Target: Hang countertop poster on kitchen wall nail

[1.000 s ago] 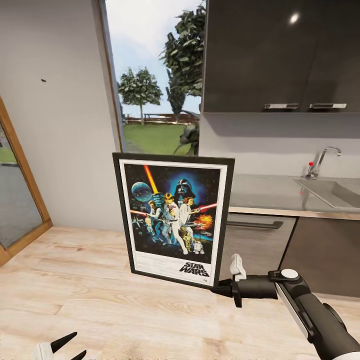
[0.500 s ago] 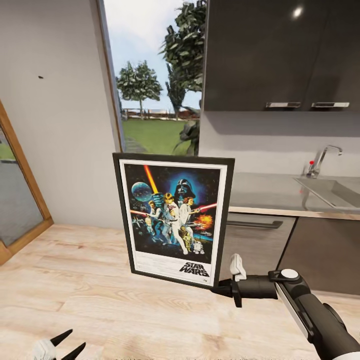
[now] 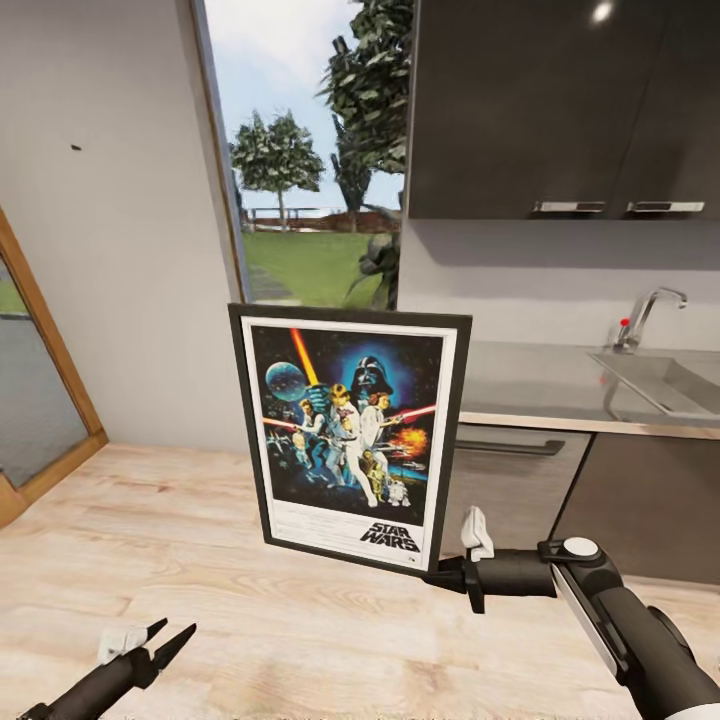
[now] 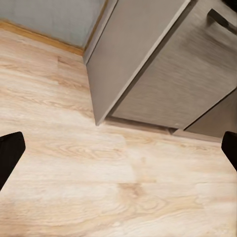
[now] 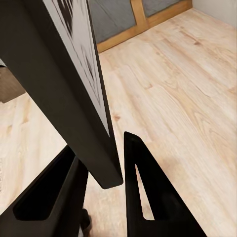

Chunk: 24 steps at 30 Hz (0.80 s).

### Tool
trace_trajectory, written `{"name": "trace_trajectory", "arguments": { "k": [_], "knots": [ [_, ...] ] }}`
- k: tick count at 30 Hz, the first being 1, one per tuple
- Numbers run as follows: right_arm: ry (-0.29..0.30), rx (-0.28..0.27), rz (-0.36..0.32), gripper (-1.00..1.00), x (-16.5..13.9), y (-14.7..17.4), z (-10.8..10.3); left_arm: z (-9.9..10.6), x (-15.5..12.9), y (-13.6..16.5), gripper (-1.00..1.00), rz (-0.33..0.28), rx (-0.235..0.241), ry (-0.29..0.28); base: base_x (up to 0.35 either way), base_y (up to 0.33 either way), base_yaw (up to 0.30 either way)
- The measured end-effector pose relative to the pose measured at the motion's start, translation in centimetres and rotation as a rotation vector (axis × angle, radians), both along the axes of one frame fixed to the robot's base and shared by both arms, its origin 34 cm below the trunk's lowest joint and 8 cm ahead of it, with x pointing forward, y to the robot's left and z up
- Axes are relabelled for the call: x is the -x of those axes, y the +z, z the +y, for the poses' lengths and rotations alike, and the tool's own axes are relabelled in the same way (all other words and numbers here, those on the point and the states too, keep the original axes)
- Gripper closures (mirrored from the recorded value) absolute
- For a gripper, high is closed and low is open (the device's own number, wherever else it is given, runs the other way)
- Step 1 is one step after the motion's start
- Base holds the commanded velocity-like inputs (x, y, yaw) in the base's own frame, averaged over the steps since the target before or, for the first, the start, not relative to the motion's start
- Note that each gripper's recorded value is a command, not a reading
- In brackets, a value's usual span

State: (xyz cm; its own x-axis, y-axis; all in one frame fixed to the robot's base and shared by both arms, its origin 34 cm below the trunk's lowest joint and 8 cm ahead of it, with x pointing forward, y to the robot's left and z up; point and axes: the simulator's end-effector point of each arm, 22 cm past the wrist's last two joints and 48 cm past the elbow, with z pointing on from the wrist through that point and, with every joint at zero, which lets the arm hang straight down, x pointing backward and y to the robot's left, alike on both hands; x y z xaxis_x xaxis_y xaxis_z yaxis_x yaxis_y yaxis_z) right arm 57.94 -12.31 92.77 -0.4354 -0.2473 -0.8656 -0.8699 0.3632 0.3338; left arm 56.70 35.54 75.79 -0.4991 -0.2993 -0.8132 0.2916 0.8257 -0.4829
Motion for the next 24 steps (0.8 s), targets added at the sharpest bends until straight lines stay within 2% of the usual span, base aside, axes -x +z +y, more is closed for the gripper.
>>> {"name": "trace_trajectory", "arguments": {
  "k": [24],
  "knots": [
    [0.001,0.000,0.037,1.00,0.4,1.4,0.0,0.3,0.6,1.8,-1.00,0.030,0.001,0.008,0.000,0.000,0.000]
  ]
}}
